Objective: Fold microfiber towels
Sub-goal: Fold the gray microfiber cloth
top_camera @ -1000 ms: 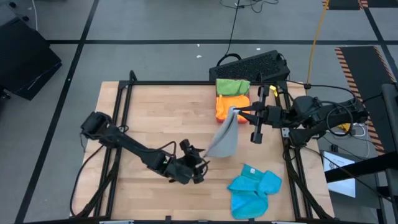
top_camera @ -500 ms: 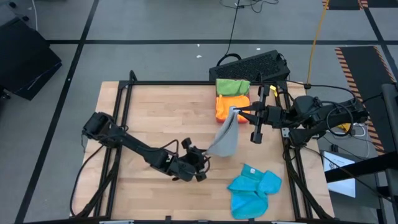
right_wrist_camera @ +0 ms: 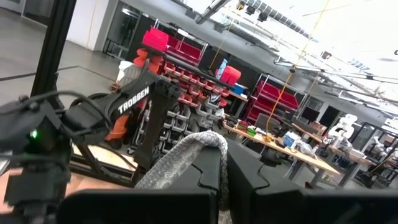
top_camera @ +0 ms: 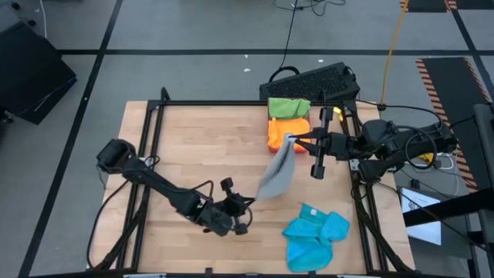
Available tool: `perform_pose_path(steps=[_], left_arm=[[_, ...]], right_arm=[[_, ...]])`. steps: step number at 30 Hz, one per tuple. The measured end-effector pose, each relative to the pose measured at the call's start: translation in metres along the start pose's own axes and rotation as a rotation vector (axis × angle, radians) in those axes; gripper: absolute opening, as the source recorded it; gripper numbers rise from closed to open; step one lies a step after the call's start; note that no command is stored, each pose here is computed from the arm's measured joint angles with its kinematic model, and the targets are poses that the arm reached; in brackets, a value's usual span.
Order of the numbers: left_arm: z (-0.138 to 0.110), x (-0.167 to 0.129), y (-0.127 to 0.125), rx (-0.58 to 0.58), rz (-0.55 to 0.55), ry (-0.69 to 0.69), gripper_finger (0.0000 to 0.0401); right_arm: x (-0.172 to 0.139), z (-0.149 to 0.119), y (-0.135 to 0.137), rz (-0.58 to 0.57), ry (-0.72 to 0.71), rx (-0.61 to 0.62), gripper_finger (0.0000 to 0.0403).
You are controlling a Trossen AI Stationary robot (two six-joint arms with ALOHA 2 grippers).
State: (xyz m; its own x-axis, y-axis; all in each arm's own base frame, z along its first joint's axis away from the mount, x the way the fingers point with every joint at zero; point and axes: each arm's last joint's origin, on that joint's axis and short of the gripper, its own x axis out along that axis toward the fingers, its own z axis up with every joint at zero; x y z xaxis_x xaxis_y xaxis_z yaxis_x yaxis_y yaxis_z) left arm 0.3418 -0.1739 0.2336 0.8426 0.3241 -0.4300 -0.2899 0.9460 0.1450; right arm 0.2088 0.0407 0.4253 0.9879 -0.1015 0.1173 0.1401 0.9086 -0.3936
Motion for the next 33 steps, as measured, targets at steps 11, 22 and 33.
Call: perform_pose_path(steps=[11, 22, 33], left_arm=[[0.000, -0.037, -0.016, 0.073, -0.080, -0.018, 0.0004], [0.056, -0.170, 0.035, 0.089, -0.235, -0.250, 0.0008], [0.053, -0.231, 0.103, -0.103, -0.393, -0.163, 0.0003]], right_arm=[[0.000, -0.009, 0.003, 0.011, 0.096, 0.028, 0.0004], [0.007, 0.004, 0.010, 0.081, -0.080, 0.105, 0.0004], [0.033, -0.013, 0.053, 0.202, 0.017, 0.122, 0.0004]])
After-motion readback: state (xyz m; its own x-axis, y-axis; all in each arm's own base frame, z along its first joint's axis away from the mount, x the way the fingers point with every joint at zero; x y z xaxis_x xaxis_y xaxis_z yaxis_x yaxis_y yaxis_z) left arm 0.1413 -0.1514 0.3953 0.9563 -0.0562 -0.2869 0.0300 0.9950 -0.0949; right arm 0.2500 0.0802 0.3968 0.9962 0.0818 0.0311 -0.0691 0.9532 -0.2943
